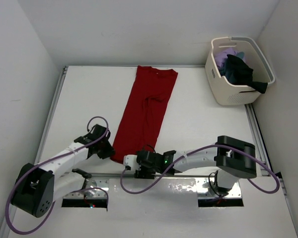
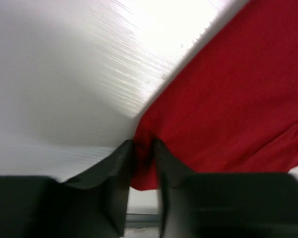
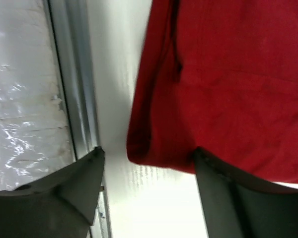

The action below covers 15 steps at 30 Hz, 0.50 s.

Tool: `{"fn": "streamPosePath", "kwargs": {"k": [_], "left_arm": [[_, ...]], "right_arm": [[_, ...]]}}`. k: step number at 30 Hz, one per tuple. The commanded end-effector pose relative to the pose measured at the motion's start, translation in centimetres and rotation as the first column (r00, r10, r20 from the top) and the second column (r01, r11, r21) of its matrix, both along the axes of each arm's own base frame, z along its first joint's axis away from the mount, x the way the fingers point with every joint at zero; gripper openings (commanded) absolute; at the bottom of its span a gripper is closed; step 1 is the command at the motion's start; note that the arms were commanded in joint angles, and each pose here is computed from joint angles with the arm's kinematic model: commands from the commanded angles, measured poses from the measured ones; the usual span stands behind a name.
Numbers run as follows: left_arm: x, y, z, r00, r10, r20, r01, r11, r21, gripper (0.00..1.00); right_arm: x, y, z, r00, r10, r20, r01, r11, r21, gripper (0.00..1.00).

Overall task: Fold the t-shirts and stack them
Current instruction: Grab the bottom of the folded rectangular tshirt with both arms

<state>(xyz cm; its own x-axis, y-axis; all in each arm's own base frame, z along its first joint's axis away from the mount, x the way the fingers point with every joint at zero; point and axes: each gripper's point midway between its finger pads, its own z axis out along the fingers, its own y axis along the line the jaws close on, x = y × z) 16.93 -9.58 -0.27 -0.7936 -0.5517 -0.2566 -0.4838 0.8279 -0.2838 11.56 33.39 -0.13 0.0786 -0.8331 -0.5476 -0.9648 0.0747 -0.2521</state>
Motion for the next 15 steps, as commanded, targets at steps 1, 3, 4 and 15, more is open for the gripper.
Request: {"fn": "streamPosePath", "kwargs": {"k": [1, 3, 4, 15], "left_arm": [[-1.8, -0.2, -1.4, 0.998, -0.02, -0.055, 0.02, 1.0, -0.008, 0.19], [-2.0, -0.3, -1.4, 0.998, -0.027, -0.059, 0.027, 1.0, -0.002, 0.17], [-2.3, -0.2, -1.4, 0.997, -0.026, -0.07, 0.027, 1.0, 0.007, 0.17], [-3.5, 0.5, -0.7, 0.994, -0.009, -0.108, 0.019, 0.996, 0.088, 0.51]], "right_arm": [[0.9, 0.7, 0.3, 0.998, -0.044, 0.041, 0.042, 0.998, 0.038, 0.66], [0.9, 0.7, 0.0, 0.998, -0.047, 0.04, 0.045, 0.998, 0.042, 0.66], [0.9, 0.8, -0.1, 0.998, -0.045, 0.037, 0.044, 0.998, 0.043, 0.64], [0.7, 0.9, -0.1, 0.998, -0.056, 0.022, 0.055, 0.997, 0.061, 0.2]]}}
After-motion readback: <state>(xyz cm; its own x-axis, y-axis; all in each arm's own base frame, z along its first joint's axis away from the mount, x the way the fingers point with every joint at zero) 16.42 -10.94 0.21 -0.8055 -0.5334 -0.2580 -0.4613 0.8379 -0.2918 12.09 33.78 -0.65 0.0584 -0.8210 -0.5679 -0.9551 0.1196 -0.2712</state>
